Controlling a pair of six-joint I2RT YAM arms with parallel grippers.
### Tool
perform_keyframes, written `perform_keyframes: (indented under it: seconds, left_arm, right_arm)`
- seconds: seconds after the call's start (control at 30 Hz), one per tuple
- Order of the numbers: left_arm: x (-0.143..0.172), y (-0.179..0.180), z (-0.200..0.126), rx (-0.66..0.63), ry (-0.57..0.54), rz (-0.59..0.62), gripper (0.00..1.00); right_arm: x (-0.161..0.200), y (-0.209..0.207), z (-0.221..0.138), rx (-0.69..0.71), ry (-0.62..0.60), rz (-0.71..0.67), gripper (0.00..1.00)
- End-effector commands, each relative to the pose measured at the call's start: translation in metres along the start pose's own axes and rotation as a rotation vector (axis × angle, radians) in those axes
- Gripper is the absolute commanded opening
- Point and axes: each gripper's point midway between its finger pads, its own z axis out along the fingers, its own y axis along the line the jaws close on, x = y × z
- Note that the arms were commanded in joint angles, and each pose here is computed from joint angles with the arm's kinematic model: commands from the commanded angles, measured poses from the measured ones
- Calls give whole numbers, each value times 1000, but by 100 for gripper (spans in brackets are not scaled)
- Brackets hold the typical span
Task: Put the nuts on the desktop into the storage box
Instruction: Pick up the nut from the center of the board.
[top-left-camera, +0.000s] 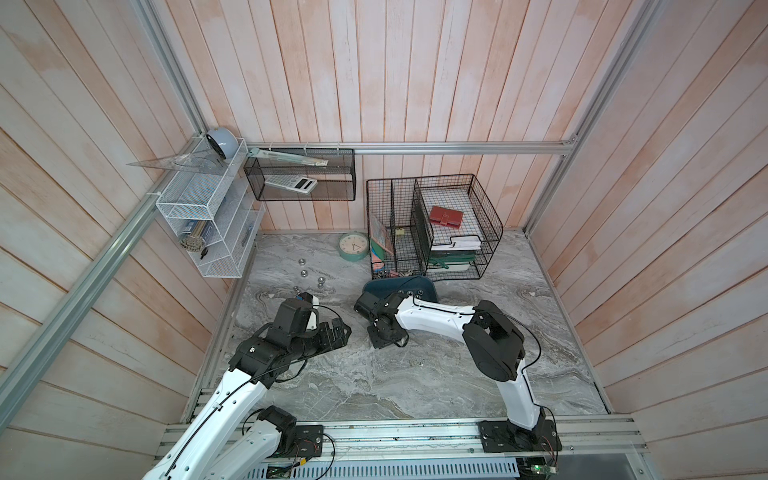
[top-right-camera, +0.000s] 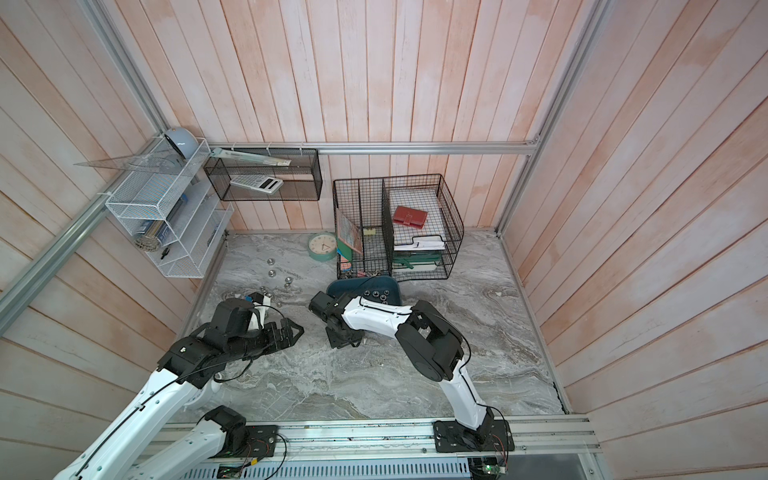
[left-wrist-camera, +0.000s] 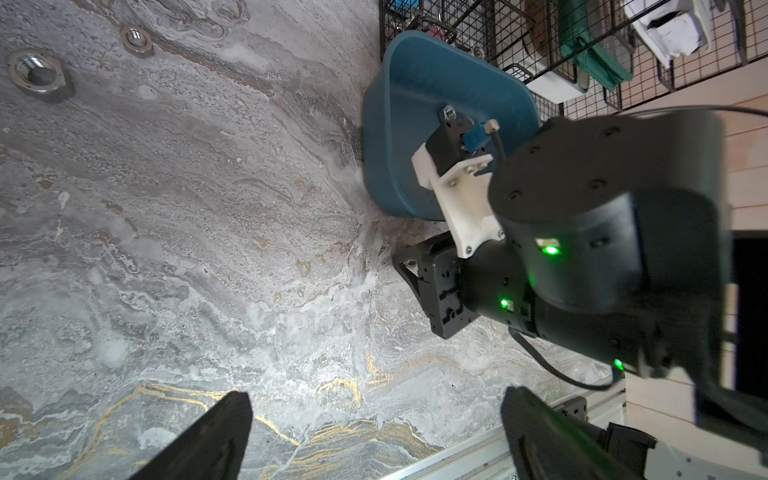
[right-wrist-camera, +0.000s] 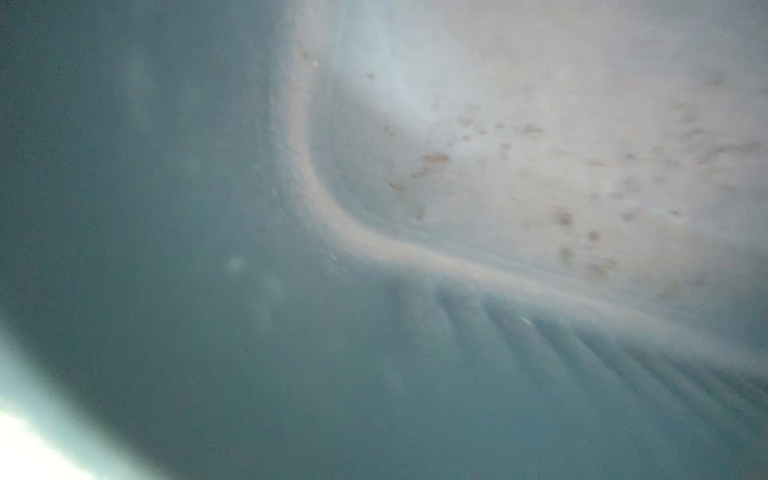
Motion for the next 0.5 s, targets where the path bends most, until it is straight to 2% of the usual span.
perform_keyframes:
  seconds: [0.0, 0.23, 0.47]
  left_arm:
    - [-20, -15, -2, 37, -46, 33, 100]
    - [-38, -32, 14, 63, -30, 66, 100]
    - [-58, -49, 34, 76, 1, 108, 100]
  right_arm:
    - [-15, -17, -40, 21, -73, 22, 25]
    - [-36, -56, -73, 31, -132, 92, 25]
    - [-53, -107, -69, 69, -121, 180, 25]
